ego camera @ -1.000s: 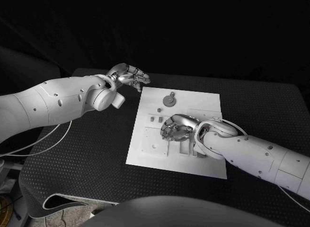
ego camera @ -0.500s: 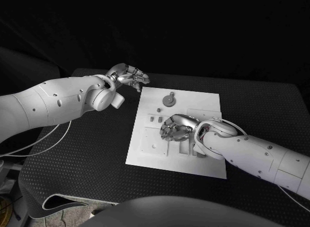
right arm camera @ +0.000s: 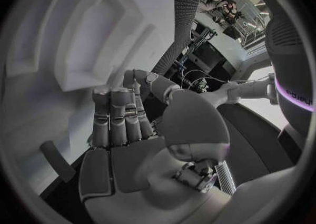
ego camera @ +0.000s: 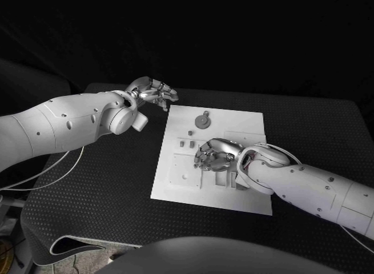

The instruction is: Assemble the parts on the task board

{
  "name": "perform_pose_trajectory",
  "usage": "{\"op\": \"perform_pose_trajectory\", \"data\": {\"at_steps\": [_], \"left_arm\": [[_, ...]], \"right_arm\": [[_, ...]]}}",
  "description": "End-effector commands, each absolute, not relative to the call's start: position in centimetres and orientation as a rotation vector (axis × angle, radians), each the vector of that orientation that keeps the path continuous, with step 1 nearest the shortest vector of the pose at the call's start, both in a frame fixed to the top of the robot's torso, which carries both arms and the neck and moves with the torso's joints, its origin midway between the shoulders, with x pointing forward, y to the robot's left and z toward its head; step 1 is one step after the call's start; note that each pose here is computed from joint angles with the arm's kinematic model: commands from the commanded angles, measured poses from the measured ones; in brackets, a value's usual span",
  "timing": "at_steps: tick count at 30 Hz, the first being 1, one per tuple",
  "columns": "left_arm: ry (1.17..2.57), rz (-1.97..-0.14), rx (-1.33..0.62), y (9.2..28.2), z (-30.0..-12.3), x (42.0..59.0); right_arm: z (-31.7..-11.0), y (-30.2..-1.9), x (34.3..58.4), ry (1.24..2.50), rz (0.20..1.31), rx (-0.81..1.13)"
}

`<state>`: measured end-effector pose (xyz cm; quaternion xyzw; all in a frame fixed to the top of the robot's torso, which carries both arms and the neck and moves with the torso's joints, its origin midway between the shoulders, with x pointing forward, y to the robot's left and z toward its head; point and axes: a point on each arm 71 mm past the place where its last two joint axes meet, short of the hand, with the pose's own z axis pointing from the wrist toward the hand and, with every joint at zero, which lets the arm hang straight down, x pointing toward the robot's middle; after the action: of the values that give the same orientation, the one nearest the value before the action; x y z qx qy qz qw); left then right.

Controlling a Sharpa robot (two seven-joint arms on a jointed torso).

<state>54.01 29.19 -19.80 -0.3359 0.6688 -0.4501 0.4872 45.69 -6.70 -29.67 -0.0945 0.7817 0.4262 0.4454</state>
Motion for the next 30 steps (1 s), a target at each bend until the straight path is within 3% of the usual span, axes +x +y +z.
{"op": "perform_pose_trajectory", "data": {"at_steps": [1, 19, 30], "left_arm": [[1.626, -1.108, -0.817, 29.2, -19.7, 54.1], [1.618, -1.091, -0.823, 30.0, -19.7, 54.2], [1.617, -1.094, -0.821, 30.0, -19.7, 54.2]], "right_arm": [[-29.9, -6.8, 45.0, 1.951, 1.045, -0.255], [-24.1, -7.6, 45.8, 1.798, 1.110, -0.201], [-21.1, -12.1, 47.4, 1.705, 1.009, -0.188]]}}
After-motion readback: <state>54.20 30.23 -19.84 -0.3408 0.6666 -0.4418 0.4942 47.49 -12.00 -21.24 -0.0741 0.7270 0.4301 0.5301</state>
